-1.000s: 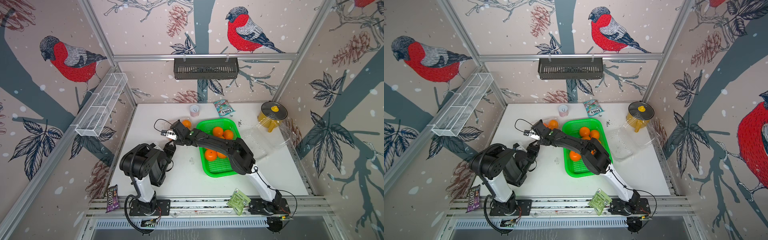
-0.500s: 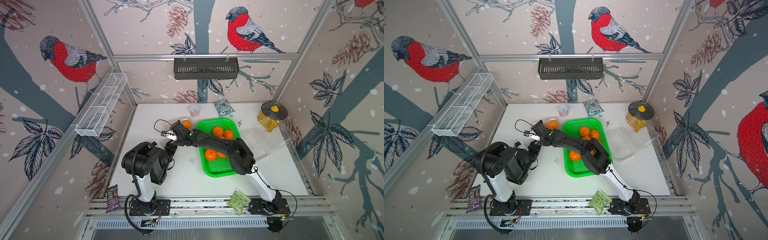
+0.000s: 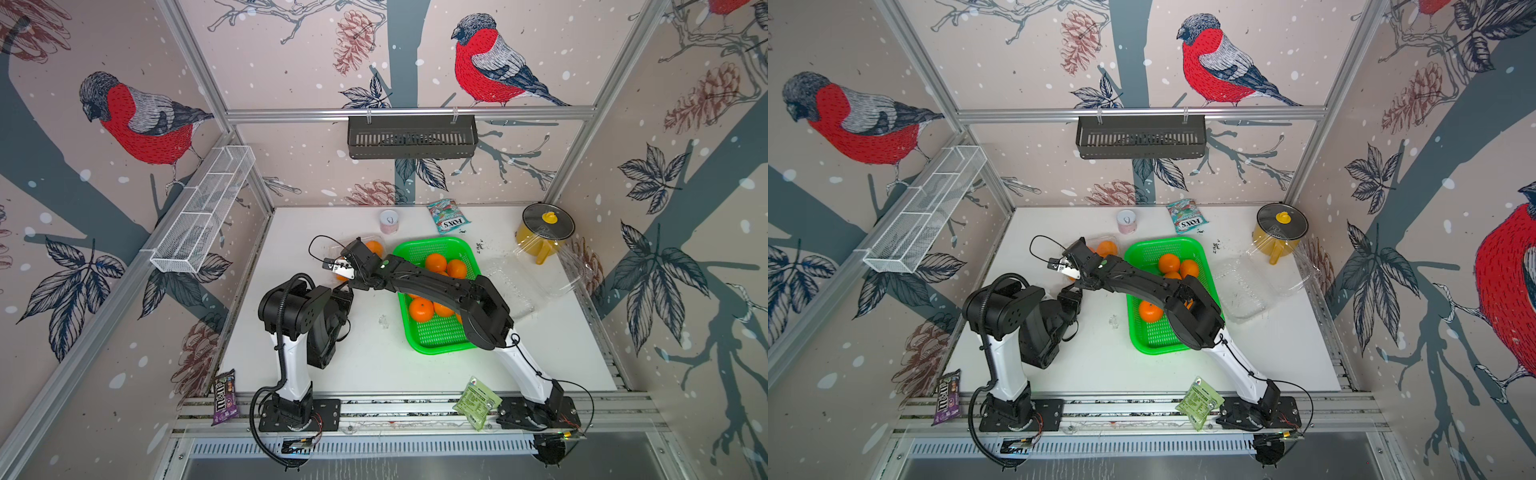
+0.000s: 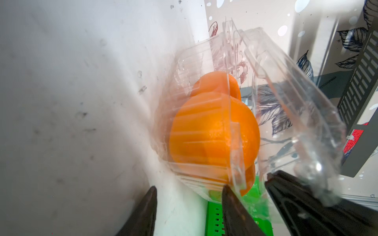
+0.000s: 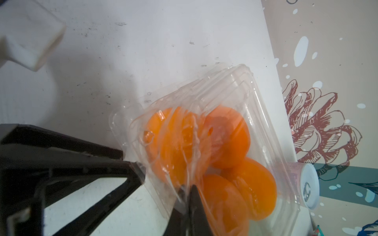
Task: Take oranges out of containers
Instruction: Open the packing box at the center of the board.
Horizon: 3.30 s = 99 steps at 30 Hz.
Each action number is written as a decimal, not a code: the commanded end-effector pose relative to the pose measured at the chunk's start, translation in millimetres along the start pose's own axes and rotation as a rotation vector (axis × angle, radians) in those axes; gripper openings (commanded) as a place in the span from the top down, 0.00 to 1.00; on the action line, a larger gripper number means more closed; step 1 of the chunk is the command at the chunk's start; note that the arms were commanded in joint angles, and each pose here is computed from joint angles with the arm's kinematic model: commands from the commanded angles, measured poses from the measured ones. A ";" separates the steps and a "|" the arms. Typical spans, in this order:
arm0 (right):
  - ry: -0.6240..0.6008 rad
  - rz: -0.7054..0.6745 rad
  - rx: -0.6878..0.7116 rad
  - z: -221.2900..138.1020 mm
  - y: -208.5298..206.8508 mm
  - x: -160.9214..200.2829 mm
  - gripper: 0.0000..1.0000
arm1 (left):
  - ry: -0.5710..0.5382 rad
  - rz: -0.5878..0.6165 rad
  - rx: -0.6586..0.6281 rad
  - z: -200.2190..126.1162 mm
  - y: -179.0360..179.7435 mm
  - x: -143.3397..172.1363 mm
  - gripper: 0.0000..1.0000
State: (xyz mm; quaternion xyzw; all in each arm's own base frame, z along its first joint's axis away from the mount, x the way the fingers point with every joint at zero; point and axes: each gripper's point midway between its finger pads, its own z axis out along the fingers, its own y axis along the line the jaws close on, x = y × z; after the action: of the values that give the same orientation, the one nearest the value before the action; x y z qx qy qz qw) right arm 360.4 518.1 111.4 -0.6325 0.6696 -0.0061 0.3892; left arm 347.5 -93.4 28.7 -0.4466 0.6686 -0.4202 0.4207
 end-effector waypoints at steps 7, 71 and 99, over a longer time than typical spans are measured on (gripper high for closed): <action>0.089 -0.071 0.163 -9.2 -43.1 1.9 0.89 | -0.037 0.031 0.166 -12.5 -41.5 -8.6 0.50; -0.036 0.017 0.066 -14.0 -22.2 -33.9 0.93 | 0.101 0.121 -0.181 13.0 1.3 -23.5 0.26; 0.207 -0.142 0.760 -30.9 -162.7 4.1 0.00 | 0.084 0.335 -0.271 -1.0 -9.8 -38.9 0.29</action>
State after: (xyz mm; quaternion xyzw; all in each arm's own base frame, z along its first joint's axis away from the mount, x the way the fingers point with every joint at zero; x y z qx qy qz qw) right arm 467.3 474.1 167.6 -0.5586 0.6129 -0.3031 0.4694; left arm 367.4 -68.9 54.2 -0.3699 0.7766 -0.3172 0.3993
